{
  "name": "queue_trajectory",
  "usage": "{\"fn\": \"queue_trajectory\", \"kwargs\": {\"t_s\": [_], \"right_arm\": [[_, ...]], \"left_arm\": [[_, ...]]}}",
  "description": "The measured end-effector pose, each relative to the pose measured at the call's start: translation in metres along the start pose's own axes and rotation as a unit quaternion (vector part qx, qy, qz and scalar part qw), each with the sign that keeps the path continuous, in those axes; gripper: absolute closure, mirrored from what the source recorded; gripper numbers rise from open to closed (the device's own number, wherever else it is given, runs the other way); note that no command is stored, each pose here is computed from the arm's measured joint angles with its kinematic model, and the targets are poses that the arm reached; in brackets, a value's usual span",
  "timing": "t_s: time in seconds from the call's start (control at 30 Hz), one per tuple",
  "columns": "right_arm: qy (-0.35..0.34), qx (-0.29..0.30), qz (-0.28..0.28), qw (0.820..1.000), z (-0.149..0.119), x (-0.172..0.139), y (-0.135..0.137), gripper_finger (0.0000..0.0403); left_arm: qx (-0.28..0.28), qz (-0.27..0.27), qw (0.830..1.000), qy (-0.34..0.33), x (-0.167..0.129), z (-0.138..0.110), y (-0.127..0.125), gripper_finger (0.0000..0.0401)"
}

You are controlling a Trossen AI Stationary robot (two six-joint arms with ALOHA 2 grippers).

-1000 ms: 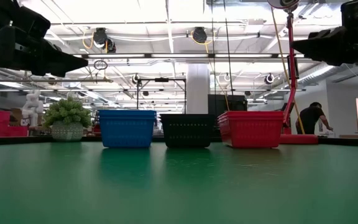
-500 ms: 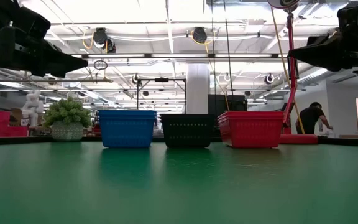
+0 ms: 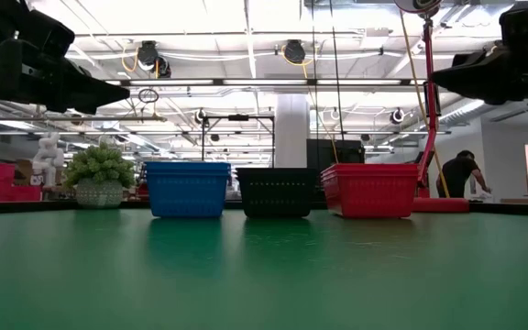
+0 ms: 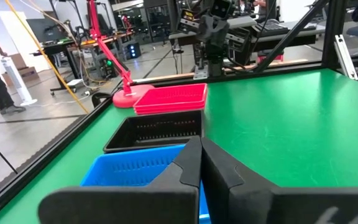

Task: Stack baskets by color
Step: Return to Home Position

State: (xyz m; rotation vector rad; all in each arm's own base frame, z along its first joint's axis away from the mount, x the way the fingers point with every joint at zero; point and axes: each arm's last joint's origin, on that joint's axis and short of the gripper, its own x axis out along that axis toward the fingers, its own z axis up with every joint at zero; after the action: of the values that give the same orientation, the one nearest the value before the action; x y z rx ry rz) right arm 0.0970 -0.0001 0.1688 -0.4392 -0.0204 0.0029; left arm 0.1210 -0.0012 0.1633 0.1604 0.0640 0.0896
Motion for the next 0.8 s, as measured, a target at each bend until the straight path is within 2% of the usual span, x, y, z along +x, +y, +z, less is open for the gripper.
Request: {"fn": "queue_trajectory", "kwargs": {"t_s": [0.67, 0.8], "right_arm": [[0.001, 0.030, 0.010, 0.999, -0.0003, 0.0000, 0.0008, 0.0403], [0.000, 0.030, 0.009, 0.999, -0.0003, 0.0000, 0.0008, 0.0403]], "left_arm": [[-0.003, 0.012, 1.000, 0.002, 0.0003, -0.0005, 0.0034, 0.0387], [0.005, -0.021, 1.000, -0.010, -0.0005, 0.0010, 0.0017, 0.0398]]}}
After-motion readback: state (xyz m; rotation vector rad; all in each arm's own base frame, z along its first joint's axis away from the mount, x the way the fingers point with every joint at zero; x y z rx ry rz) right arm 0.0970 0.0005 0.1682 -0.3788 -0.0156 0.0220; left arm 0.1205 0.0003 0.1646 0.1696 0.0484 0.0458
